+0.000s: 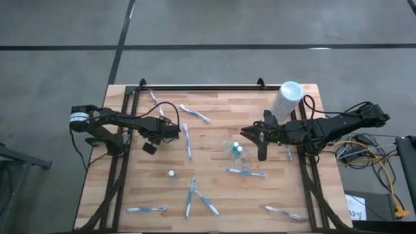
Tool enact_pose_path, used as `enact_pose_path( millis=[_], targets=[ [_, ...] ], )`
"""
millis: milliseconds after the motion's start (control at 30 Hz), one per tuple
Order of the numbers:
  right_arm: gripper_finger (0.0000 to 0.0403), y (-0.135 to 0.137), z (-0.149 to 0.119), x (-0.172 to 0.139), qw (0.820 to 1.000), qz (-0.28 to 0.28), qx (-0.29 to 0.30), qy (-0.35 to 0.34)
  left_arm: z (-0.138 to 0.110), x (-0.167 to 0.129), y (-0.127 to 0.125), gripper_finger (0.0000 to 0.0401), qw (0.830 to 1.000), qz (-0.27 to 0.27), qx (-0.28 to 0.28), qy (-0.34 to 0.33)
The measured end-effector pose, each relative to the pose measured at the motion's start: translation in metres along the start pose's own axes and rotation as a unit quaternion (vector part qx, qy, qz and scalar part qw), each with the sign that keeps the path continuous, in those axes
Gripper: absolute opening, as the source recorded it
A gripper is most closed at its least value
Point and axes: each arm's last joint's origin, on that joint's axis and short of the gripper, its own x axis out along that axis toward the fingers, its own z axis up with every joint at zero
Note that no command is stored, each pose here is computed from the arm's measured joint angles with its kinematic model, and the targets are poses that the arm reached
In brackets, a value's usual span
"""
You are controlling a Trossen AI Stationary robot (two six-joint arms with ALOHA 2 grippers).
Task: Pick & Place toothbrushing station
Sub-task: Put the blue mouthwash into the middle section of the transparent organizer
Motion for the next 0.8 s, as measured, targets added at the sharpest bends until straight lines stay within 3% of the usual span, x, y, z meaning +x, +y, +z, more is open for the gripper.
enact_pose_path(
  millis=[800],
  targets=[
    [0.0068,0.0,0.0,0.0,1.0,0.0,0.0,0.0,0.0035,0.0002,0.0032,0.0113,0.999,0.023,0.024,-0.012]
  ],
)
